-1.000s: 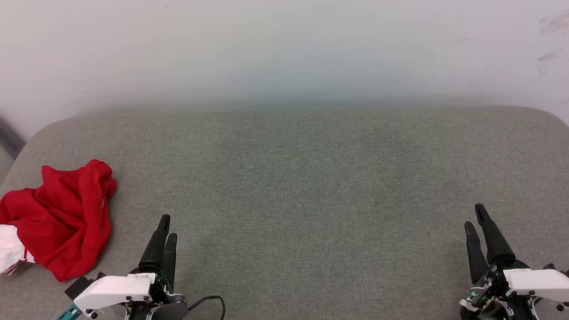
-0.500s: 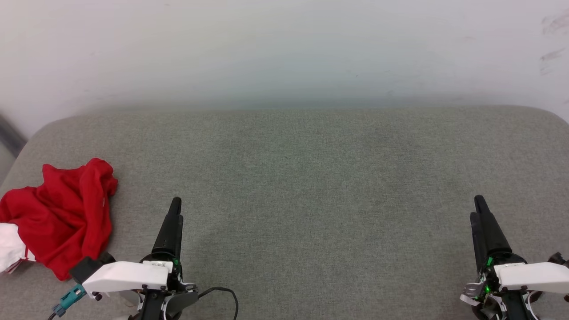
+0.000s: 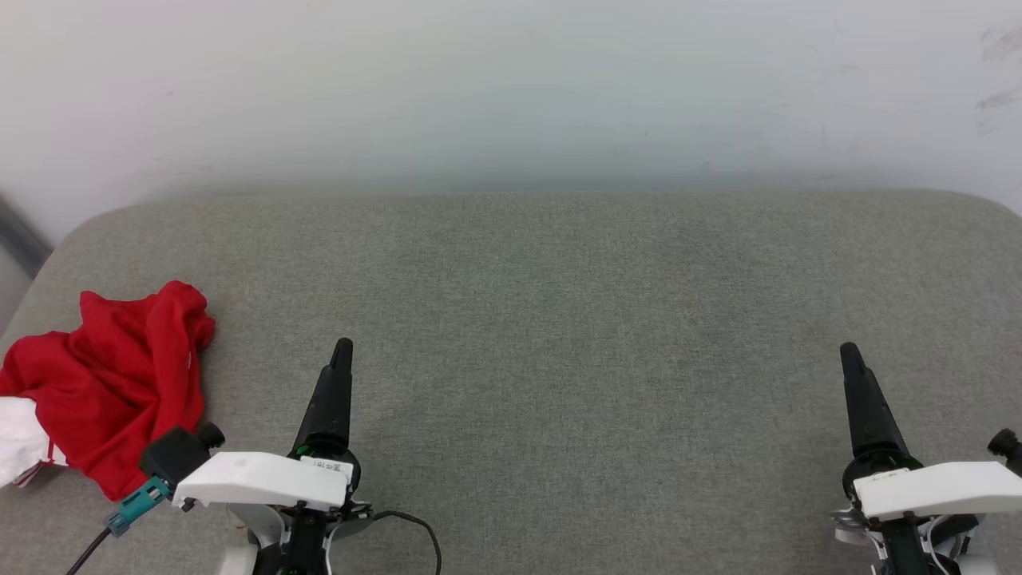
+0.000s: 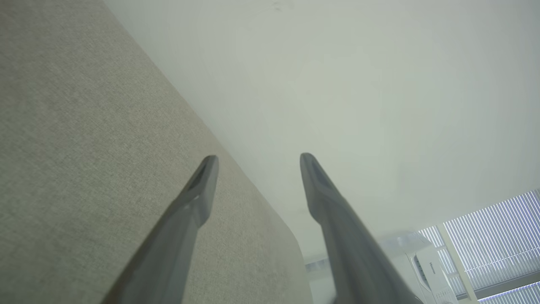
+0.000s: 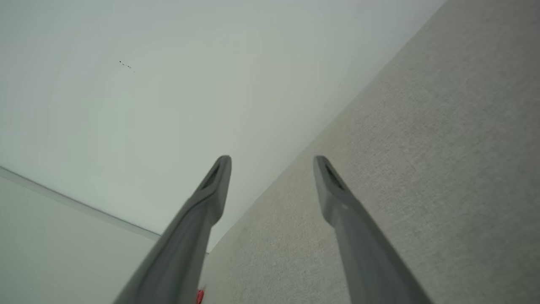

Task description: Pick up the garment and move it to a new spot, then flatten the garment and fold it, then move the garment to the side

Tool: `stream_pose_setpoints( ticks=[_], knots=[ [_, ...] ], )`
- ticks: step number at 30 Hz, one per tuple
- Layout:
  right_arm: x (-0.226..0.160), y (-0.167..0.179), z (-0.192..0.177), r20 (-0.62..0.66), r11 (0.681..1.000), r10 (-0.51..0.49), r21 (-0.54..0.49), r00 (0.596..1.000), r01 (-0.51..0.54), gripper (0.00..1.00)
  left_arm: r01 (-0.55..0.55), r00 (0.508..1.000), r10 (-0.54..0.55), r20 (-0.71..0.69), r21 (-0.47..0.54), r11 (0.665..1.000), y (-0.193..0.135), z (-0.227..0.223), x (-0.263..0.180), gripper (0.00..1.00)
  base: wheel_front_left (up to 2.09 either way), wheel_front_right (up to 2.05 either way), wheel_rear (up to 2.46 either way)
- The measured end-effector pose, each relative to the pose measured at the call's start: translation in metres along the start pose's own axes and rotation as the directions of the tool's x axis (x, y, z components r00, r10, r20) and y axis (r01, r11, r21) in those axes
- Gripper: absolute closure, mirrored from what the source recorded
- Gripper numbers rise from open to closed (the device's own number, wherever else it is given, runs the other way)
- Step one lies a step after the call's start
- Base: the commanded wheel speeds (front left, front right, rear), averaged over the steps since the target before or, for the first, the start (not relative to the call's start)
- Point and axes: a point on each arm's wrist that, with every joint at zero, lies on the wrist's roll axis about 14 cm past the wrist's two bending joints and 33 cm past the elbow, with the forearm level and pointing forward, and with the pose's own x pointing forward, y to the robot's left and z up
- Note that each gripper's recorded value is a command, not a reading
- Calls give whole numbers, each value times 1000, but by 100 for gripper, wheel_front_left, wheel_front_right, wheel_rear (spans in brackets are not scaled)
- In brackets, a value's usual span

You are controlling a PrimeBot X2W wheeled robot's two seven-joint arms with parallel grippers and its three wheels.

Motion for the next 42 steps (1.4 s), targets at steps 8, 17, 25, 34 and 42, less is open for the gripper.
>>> stream_pose_setpoints(
  ticks=[8, 17, 25, 34, 42],
  knots=[
    [1, 6, -3, -15, 979, 24, -204, 1000, -27, 0, 29, 1000, -27, -16, 162, 986, -7, -6, 2, 0, 0, 0, 0],
    [4, 16, -6, -32, 933, 59, -353, 998, -66, 0, 50, 999, -41, -35, 336, 941, -9, -12, 2, 0, 0, 0, 0],
    [5, 22, -10, -55, 882, 76, -462, 996, -93, 0, 64, 998, -53, -37, 464, 883, -10, -12, 0, 0, 0, 0, 0],
    [6, 24, -11, -73, 830, 78, -547, 994, -106, 0, 66, 998, -54, -37, 544, 836, -8, -13, -2, 0, 0, 0, 0],
    [6, 24, -9, -75, 784, 75, -612, 994, -106, 0, 79, 997, -68, -42, 625, 777, -10, -14, 0, 0, 0, 0, 0]
  ],
)
